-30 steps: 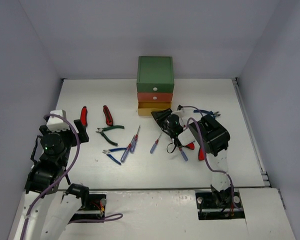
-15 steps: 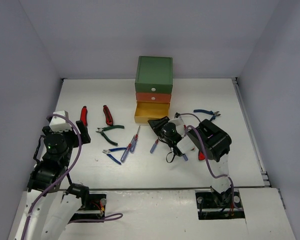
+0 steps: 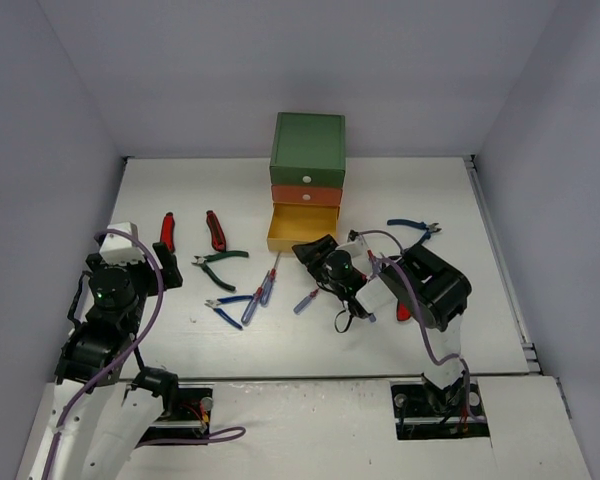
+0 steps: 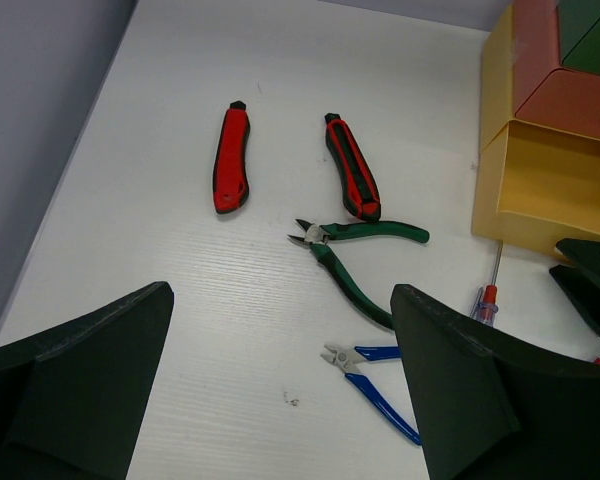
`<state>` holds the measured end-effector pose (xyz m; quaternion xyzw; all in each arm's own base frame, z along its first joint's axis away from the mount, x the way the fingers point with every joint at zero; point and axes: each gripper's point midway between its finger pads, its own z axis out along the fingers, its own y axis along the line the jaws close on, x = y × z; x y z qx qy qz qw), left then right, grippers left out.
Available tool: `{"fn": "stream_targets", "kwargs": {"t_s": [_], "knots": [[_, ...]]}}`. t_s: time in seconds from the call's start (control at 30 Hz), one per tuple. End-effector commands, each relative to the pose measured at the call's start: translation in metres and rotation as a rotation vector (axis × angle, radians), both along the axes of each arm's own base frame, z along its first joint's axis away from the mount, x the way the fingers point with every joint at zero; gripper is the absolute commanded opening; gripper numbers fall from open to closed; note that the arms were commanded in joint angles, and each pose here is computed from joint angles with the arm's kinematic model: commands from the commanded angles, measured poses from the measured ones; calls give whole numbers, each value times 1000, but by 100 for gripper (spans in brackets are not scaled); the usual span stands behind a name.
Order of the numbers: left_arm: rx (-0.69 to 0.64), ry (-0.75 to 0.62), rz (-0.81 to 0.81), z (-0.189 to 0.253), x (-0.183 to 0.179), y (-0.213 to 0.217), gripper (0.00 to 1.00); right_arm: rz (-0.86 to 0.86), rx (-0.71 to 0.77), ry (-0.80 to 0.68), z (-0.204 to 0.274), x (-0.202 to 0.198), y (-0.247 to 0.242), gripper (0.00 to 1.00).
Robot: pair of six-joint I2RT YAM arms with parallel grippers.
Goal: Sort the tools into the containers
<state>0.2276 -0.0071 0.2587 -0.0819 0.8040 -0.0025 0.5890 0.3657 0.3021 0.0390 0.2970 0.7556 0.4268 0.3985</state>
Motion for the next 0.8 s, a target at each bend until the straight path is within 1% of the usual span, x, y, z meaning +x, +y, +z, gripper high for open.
{"fn": "stream_targets", "kwargs": {"t_s": [0.0,0.13,0.23,0.33,0.4,0.43,0.53,0.6,0.67,0.77], "knots": [[-37,-53,-10,15,6,-6,88,-17,10,-86,43,4,-2,56],[-36,-57,-10,17,5,-5,88,-13,-52,-79,47,-1,-10,60],[-29,-63,-4,20,5,-4,88,-13,-105,-100,64,-6,-20,61],[-18,-69,-4,23,5,-3,88,2,-236,-86,71,-10,-33,61],[-12,-70,-3,24,5,-2,88,10,-349,-120,89,-12,-47,59],[-9,-71,-2,24,5,-2,88,9,-413,-130,96,-12,-57,58],[3,-66,-3,24,6,-1,88,-10,-554,-70,98,-11,-100,52],[6,-60,-9,23,7,-3,88,-23,-611,-61,104,-10,-127,52],[15,-44,-16,20,10,-4,88,-51,-690,-9,103,-15,-167,53],[18,-23,-30,16,14,-8,88,-41,-816,62,93,-22,-205,53]]}}
